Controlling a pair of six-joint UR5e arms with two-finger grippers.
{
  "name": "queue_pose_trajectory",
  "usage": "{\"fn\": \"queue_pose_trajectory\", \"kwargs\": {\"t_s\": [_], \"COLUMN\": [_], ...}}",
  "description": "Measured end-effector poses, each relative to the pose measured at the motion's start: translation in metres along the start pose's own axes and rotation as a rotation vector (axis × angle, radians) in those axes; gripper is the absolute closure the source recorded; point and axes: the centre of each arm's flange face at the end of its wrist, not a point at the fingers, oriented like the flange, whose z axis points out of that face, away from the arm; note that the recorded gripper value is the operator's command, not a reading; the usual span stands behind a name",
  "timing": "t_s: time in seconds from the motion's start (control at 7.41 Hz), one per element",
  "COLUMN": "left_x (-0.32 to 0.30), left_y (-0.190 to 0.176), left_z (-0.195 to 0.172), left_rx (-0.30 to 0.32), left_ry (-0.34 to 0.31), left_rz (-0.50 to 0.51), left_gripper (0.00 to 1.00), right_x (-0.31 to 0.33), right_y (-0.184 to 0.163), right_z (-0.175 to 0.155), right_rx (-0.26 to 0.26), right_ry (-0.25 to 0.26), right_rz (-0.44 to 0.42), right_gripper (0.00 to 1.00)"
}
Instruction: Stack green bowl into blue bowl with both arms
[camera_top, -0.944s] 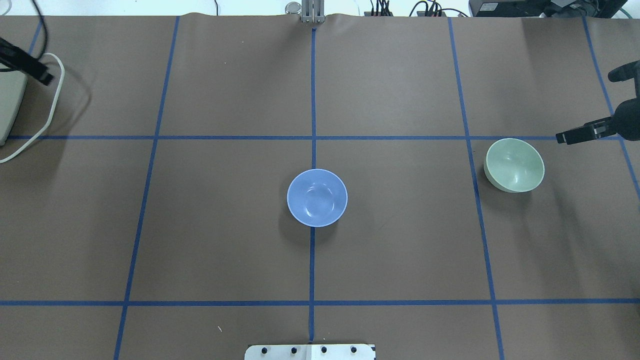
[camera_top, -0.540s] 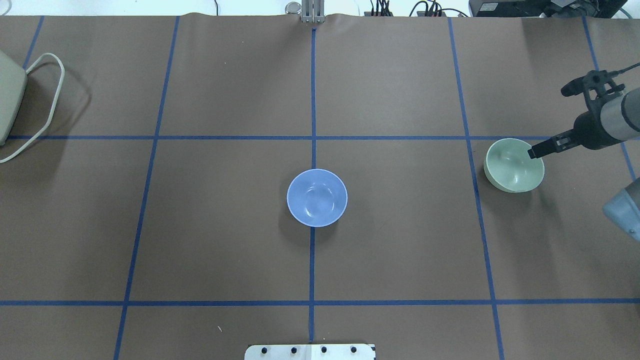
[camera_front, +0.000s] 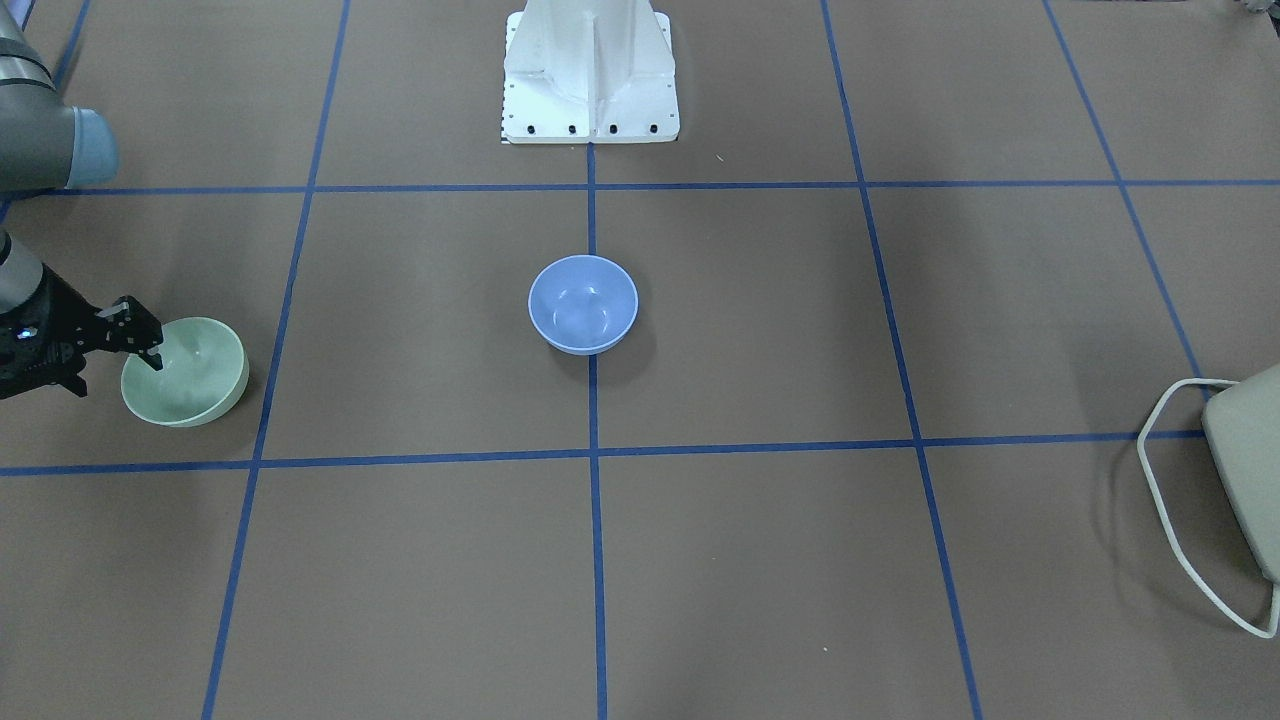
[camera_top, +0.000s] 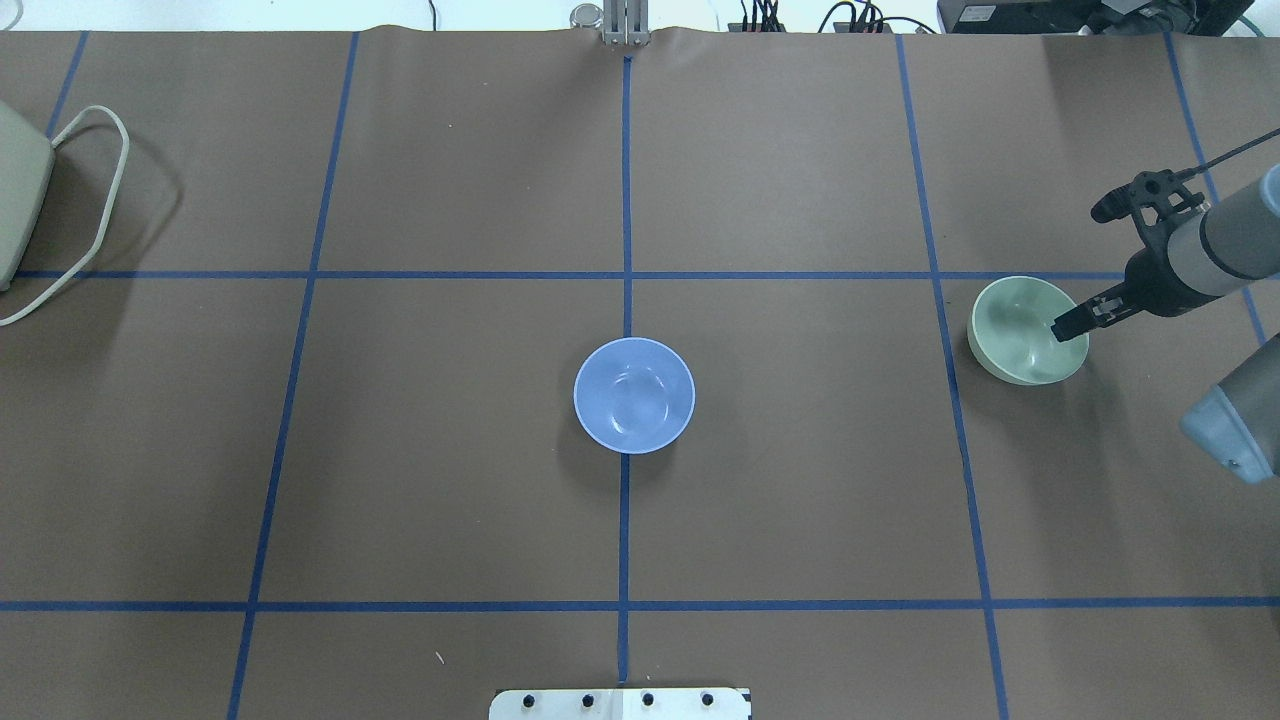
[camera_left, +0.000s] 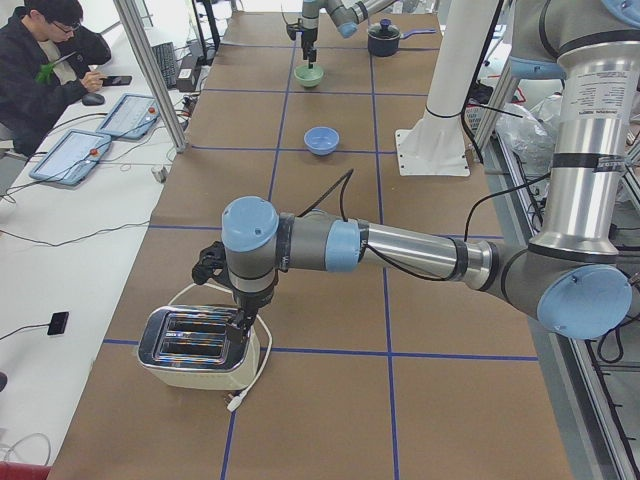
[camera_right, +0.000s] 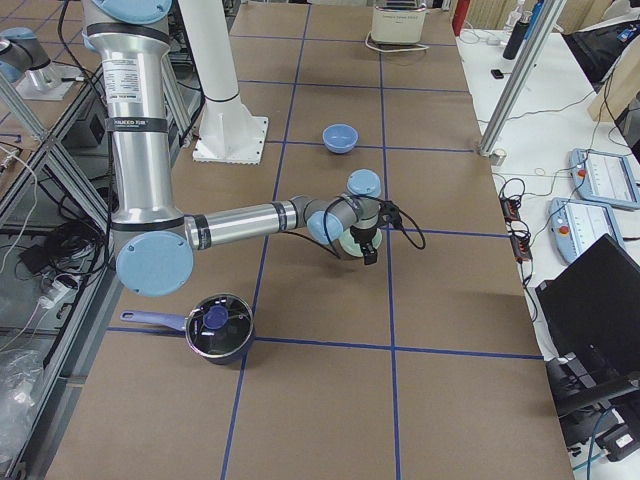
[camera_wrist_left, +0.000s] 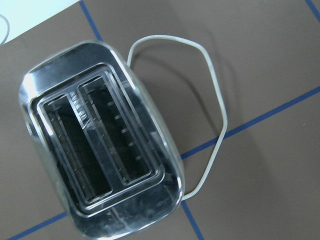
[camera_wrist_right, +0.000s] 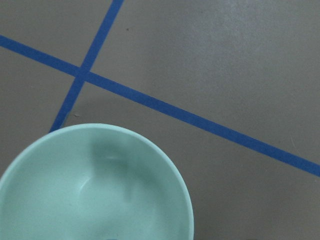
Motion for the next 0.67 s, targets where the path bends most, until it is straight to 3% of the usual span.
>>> {"fn": "queue_pose_trajectory", "kwargs": {"t_s": [0.13, 0.27, 0.4, 0.67], "left_x": [-0.0014, -0.0017, -0.0019, -0.0021], "left_y": [0.0035, 0.0045, 0.0051, 0.0062], "left_z": [0.0012, 0.0017, 0.0019, 0.0025], "left_rx": [-0.002, -0.002, -0.003, -0.003], "left_ry": [0.001, 0.001, 0.001, 0.002], "left_rz": [-0.005, -0.007, -0.008, -0.008], "left_gripper": [0.02, 0.02, 0.02, 0.02], "right_x": [0.0023, 0.0011, -0.0009, -0.0014], "right_y": [-0.0005, -0.0027, -0.0045, -0.0066], "right_z": [0.0048, 0.0050, 0.0036, 0.0004], "right_rx": [-0.008, -0.009, -0.006, 0.001], "right_ry": [-0.002, -0.006, -0.009, -0.010], "right_rz": [0.004, 0.004, 0.005, 0.007], "right_gripper": [0.78, 0.91, 1.00, 1.00]}}
